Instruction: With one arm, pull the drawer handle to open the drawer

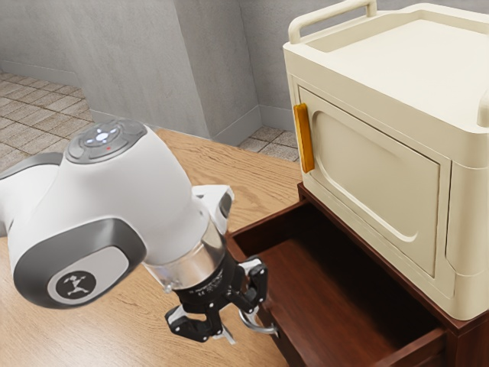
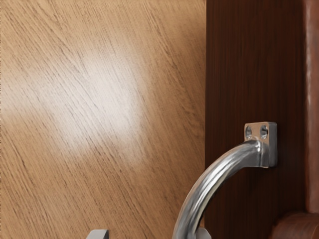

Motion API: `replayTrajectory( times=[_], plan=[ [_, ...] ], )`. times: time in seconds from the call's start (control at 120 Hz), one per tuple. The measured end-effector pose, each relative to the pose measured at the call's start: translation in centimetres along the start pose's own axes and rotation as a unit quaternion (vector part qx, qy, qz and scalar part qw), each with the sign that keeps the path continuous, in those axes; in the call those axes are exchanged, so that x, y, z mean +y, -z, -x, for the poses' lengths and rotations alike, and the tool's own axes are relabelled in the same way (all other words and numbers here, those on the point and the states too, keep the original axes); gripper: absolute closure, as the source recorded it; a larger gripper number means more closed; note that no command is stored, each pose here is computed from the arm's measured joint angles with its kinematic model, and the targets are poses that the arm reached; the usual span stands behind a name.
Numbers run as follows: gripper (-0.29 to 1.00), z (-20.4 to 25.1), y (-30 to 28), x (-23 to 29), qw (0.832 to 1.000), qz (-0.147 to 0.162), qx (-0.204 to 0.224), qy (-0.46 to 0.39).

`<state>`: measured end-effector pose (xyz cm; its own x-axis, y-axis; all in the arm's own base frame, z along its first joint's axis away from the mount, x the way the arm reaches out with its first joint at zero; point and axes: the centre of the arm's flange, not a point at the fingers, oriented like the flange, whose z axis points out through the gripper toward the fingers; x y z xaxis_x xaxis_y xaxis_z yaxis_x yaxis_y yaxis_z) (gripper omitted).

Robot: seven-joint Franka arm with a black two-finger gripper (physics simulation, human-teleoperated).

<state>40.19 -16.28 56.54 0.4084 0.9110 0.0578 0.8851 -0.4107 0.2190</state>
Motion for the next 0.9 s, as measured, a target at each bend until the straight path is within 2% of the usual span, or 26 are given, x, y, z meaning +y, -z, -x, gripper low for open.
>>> replayTrajectory(
  times=[0.9],
  plan=[
    [0.41, 0.0, 0.1, -2.4, 1.000, 0.002, -0.001, 0.006]
  ],
)
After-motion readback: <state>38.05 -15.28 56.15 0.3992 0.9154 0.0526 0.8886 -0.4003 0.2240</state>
